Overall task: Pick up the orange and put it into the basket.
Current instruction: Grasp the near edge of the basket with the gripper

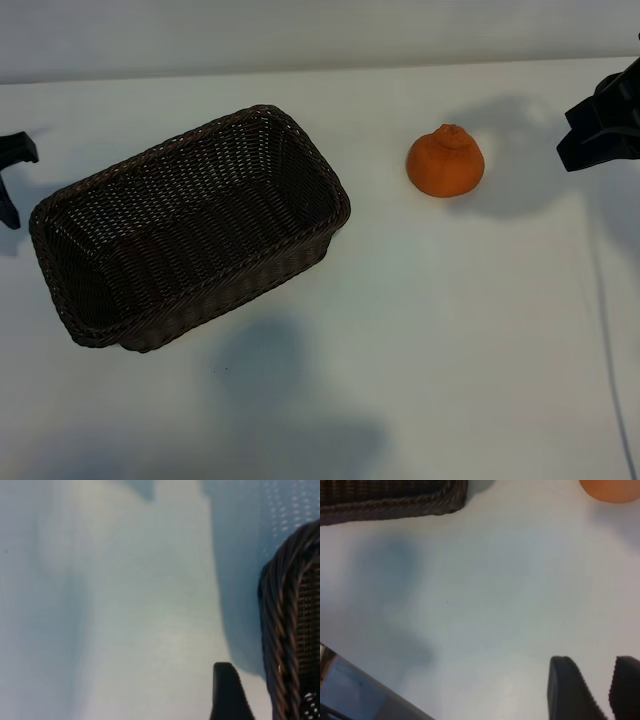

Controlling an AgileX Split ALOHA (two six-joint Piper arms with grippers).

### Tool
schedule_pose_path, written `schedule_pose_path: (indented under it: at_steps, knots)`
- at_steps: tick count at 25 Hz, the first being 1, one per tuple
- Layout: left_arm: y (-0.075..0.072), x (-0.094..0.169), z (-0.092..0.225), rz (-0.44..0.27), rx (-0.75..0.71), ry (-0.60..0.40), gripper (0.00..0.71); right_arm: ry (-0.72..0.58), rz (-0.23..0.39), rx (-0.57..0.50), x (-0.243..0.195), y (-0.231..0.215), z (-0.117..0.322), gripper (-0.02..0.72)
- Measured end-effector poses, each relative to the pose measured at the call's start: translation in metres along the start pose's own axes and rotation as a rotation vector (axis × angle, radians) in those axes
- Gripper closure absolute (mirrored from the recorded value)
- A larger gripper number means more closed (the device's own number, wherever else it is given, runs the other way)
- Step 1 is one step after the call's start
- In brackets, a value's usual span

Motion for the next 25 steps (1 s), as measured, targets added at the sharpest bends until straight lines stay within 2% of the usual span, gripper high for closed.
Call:
schedule_pose_path:
  at_steps: [7, 13, 19, 22, 25]
  knots:
    - [0.0, -0.033, 0.011, 0.026, 0.029, -0.013, 0.257, 0.0, 0.0, 0.0, 0.0, 0.0, 0.0, 0.457]
    - [-0.001, -0.044, 0.018, 0.043, 0.048, -0.024, 0.257, 0.0, 0.0, 0.0, 0.0, 0.0, 0.0, 0.457]
    - [-0.008, -0.054, 0.019, 0.128, 0.085, -0.103, 0.257, 0.0, 0.0, 0.0, 0.0, 0.0, 0.0, 0.457]
    - [-0.01, -0.07, 0.028, 0.148, 0.089, -0.05, 0.257, 0.0, 0.0, 0.0, 0.0, 0.0, 0.0, 0.457]
    - [-0.011, -0.07, 0.029, 0.159, 0.09, -0.048, 0.257, 0.0, 0.0, 0.0, 0.0, 0.0, 0.0, 0.457]
Point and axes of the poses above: a point on each arm's last joint axis where the gripper is mounted, x pointing back along that axis away from the gripper, y along the wrist's bending axis when the last joint is at zero, z = x × y, the point moved 6 cm from there along -x, pointing out along that axis toward the gripper, and after that the axes turned 5 degrees about -x, right-handed, at the moved point
